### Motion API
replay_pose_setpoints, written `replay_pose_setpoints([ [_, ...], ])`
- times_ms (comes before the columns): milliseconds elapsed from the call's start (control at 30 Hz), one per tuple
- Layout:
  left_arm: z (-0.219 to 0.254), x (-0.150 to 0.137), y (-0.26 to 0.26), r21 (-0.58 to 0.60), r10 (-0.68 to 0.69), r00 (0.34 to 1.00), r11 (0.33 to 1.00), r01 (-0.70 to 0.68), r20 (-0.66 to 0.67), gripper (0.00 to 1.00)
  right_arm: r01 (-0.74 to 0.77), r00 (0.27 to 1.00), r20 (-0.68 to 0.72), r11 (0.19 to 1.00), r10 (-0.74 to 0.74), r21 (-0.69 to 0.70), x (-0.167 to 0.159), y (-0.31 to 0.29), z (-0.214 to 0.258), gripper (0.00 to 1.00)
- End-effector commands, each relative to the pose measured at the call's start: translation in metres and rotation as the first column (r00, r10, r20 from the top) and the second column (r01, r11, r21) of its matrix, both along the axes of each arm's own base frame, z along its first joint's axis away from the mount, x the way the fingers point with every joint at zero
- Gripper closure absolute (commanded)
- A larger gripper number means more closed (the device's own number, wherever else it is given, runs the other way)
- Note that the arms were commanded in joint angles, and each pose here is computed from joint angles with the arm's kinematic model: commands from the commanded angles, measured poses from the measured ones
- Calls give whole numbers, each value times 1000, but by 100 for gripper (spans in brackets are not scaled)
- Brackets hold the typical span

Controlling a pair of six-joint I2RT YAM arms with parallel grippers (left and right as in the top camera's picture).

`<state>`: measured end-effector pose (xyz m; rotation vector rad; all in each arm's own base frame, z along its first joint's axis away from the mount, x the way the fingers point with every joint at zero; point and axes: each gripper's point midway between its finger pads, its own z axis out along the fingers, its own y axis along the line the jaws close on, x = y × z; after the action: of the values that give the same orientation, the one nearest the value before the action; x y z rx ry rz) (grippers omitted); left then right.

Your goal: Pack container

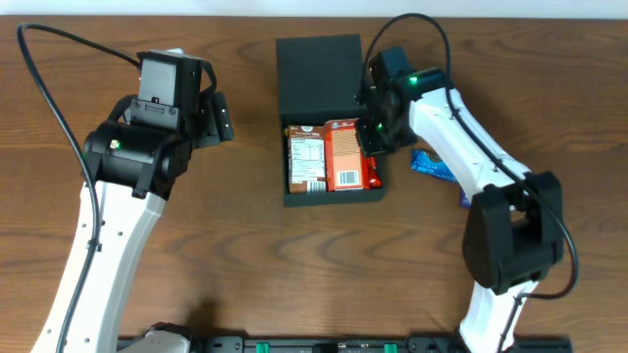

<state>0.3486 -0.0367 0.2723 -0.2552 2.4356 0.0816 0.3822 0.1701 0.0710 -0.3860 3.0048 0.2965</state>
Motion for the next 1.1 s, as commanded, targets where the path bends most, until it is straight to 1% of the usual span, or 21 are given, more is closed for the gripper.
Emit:
replay_pose_setpoints([
  [0,8,3,4,19,3,1000,1000,-4,21,5,-21,1000,-23,1000,21,-14,-6,12,-13,99],
  [267,8,3,4,19,4,1000,1000,-4,20,5,-55,998,-12,998,55,-13,-9,29,-18,98],
  [433,8,3,4,19,4,1000,1000,-4,19,5,19,1000,1,994,-19,-111,-4,7,-20,99],
  [567,8,3,4,19,4,1000,1000,-4,20,5,49,999,0,992,-49,-118,0,-2,-14,99],
  [633,8,3,4,19,4,1000,1000,-4,21,5,66,998,17,992,-64,-109,6,-4,-4,99],
  [867,7,3,4,16,7,1000,1000,-7,19,5,84,986,148,996,-79,-28,36,6,62,98],
  [900,7,2,4,14,9,1000,1000,-10,17,5,72,984,163,997,-71,2,38,13,70,99],
  [967,3,3,3,13,14,1000,1000,-14,9,4,2,985,173,996,-17,84,37,33,79,99],
  [1033,-2,4,3,14,18,1000,1000,-18,-6,5,-77,988,144,977,48,198,29,55,81,98],
  [1067,-3,4,3,14,18,1000,1000,-18,-10,5,-90,989,133,970,61,227,26,60,78,98],
])
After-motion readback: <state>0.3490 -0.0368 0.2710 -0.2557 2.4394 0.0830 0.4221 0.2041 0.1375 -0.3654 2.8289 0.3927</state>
